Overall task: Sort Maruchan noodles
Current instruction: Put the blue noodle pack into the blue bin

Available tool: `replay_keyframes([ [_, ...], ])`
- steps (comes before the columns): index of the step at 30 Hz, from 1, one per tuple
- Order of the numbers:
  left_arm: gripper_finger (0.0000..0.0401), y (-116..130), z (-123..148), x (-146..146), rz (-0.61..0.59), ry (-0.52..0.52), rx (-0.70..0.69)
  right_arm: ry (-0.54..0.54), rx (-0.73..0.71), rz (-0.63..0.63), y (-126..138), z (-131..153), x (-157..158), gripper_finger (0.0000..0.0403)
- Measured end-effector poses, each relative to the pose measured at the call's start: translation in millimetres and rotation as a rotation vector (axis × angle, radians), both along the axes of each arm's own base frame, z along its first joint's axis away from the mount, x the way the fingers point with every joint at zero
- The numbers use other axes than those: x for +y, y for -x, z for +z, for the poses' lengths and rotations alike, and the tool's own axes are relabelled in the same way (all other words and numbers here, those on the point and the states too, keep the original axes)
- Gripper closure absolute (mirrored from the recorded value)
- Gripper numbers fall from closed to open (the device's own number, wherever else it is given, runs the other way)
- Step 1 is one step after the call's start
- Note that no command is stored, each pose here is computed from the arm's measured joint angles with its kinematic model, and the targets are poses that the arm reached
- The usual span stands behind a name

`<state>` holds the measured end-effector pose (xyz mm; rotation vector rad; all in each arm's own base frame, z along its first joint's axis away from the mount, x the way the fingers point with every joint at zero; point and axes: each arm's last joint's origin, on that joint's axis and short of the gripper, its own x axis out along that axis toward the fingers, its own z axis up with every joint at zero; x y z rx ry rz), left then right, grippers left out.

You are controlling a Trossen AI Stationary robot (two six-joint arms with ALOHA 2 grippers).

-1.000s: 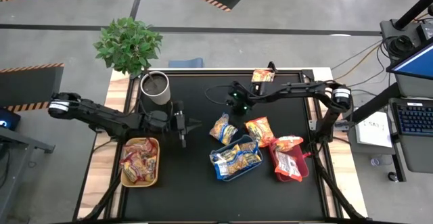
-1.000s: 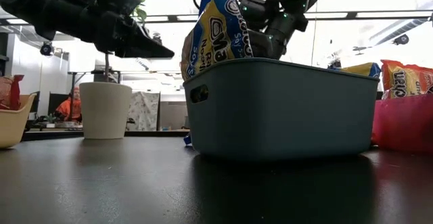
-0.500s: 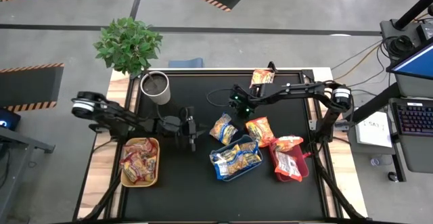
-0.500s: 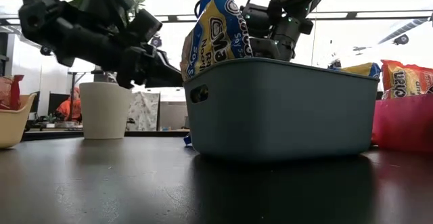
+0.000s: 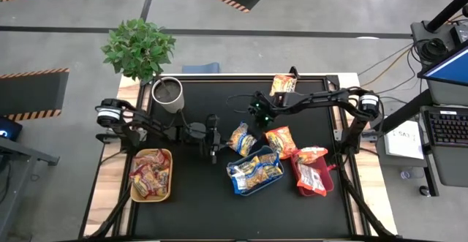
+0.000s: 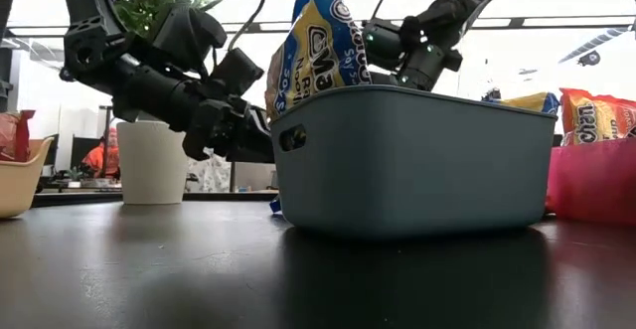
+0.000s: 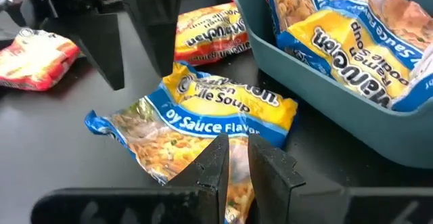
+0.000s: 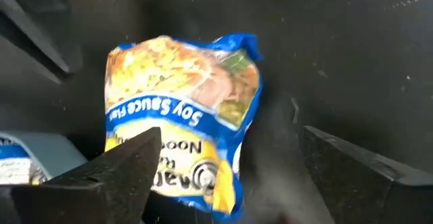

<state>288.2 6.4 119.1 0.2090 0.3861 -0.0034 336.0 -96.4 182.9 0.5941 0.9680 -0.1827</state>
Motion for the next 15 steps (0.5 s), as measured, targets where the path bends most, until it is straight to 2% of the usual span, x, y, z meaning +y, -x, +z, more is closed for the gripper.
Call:
replay_keyframes([
  [6,0.0361,-4,-5,1,-0.001,0.016,0.016,-0.070,-0.135,-0.017,2,-12,-8,0.0049],
  [15,0.0361,-4,-17,7,0.028,0.034,0.053,-0.087,-0.137,-0.022,6,-19,-6,0.0048],
])
